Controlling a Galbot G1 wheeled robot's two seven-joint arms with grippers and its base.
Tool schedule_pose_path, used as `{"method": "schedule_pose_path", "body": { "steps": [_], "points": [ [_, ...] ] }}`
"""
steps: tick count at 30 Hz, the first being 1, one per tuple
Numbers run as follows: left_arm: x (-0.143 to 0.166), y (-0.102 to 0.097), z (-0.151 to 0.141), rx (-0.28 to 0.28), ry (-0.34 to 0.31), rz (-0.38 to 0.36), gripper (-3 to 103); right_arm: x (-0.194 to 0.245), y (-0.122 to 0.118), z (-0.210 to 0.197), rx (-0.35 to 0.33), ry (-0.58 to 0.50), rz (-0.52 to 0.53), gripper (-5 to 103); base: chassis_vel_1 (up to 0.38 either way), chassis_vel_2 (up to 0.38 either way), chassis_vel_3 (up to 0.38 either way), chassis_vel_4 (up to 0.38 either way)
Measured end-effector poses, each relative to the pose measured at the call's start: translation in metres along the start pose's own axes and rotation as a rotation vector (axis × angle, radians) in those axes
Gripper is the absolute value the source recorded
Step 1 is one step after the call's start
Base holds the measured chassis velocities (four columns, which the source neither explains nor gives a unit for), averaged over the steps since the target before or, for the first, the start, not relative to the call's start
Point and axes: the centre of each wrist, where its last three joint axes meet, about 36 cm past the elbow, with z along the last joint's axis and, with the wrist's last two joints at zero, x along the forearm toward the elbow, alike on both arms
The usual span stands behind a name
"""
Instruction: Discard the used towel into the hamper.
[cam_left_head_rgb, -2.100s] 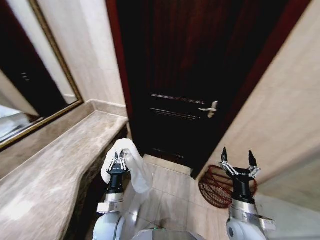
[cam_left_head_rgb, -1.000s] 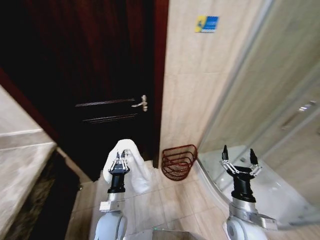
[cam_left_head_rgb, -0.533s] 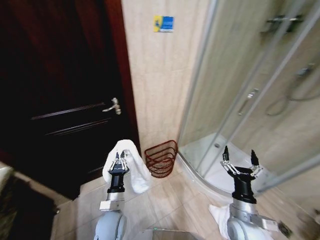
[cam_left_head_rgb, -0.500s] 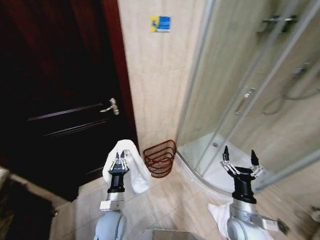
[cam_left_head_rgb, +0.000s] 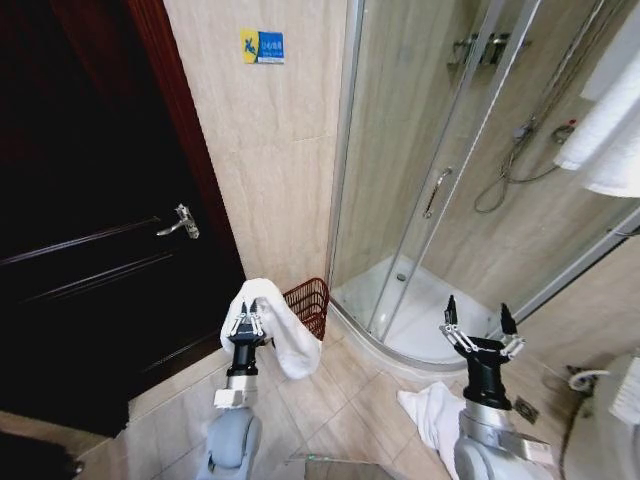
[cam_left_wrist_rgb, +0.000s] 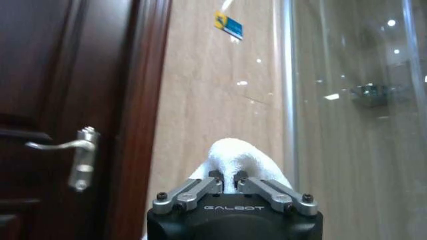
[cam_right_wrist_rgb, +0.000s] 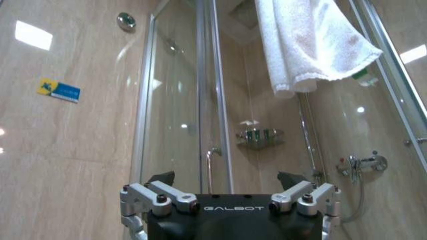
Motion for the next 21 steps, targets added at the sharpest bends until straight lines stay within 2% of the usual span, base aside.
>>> {"method": "schedule_pose_path", "body": {
  "steps": [10, 17, 18, 21],
  "points": [
    [-0.049, 0.008, 0.027, 0.066, -0.011, 0.103, 7, 0.004, 0.008, 0.005, 0.03, 0.037, -0.001, 100, 0.0, 0.0, 0.0, 0.0],
    [-0.092, -0.009, 0.039, 0.137, 0.003, 0.146, 7, 0.006, 0.012, 0.004, 0.082, 0.045, -0.028, 100, 0.0, 0.0, 0.0, 0.0],
    [-0.092, -0.009, 0.039, 0.137, 0.003, 0.146, 7, 0.006, 0.012, 0.004, 0.082, 0.045, -0.028, 100, 0.0, 0.0, 0.0, 0.0],
    [-0.124, -0.017, 0.042, 0.144, -0.001, 0.169, 7, 0.009, 0.017, 0.003, 0.083, 0.043, -0.033, 100, 0.0, 0.0, 0.0, 0.0]
  ]
}}
